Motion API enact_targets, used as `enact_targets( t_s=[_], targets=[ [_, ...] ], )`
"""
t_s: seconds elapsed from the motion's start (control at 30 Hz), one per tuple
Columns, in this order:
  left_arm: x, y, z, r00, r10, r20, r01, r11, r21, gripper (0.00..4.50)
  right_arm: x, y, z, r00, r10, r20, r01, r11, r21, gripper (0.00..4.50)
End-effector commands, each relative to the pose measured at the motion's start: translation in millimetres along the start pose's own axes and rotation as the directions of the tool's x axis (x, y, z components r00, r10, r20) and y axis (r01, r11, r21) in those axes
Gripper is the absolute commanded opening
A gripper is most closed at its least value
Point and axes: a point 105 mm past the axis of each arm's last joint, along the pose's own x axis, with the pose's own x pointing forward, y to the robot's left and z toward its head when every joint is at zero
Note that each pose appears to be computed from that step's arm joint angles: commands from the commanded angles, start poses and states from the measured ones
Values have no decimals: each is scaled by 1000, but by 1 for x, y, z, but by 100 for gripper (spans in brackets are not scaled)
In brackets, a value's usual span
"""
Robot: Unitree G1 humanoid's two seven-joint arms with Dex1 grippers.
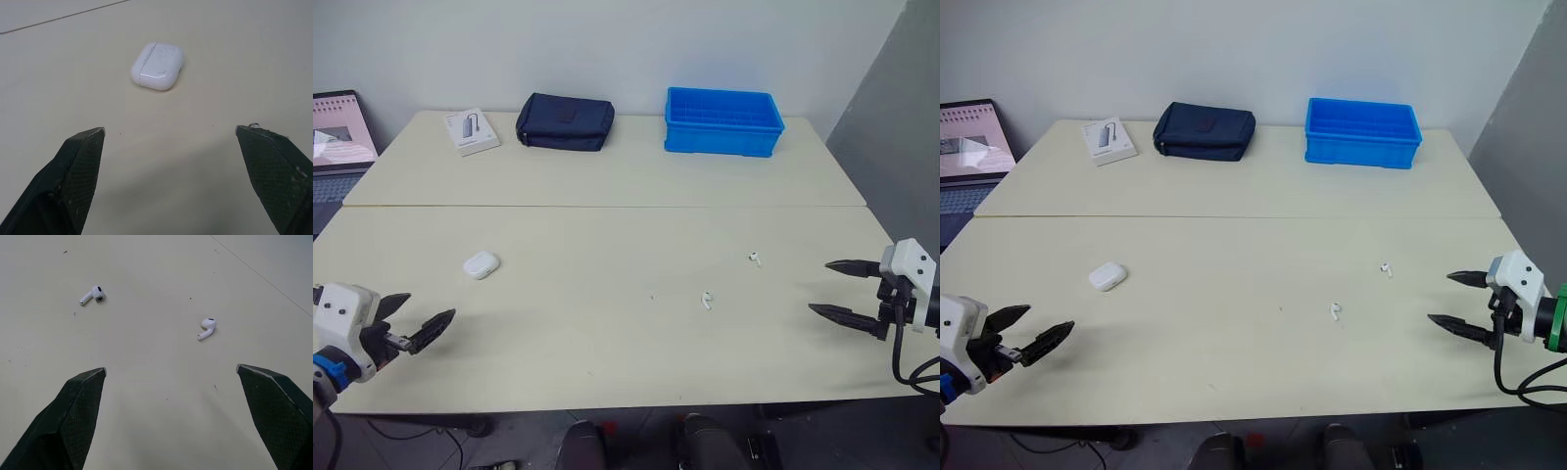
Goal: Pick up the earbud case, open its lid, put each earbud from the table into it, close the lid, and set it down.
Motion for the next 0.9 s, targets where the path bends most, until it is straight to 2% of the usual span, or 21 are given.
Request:
enact_targets(
  t_s=[0.03, 0.3, 0.47, 0.6, 0.73, 0.9],
  targets=[
    [-2, 2, 10, 1000, 3, 24, -4, 1000, 22, 450, -2, -3, 9, 999, -20, 28, 21, 999, -30, 448],
    [-6, -5, 8, 999, -12, 30, 13, 999, -39, 450, -2, -2, 10, 999, -25, 38, 26, 999, -30, 448],
    [4, -11, 7, 987, 141, 77, -131, 984, -124, 450, 3, -3, 21, 997, -22, 73, 26, 998, -54, 448],
    [23, -33, 12, 953, 271, 138, -230, 938, -258, 450, 15, 1, 48, 990, 28, 137, -15, 995, -100, 448],
    [47, -58, 15, 910, 391, 139, -322, 877, -357, 450, 29, 9, 78, 974, 100, 201, -71, 987, -146, 448],
    [72, -60, 23, 836, 537, 110, -451, 788, -420, 450, 45, 20, 117, 941, 192, 281, -143, 972, -186, 448]
  ],
)
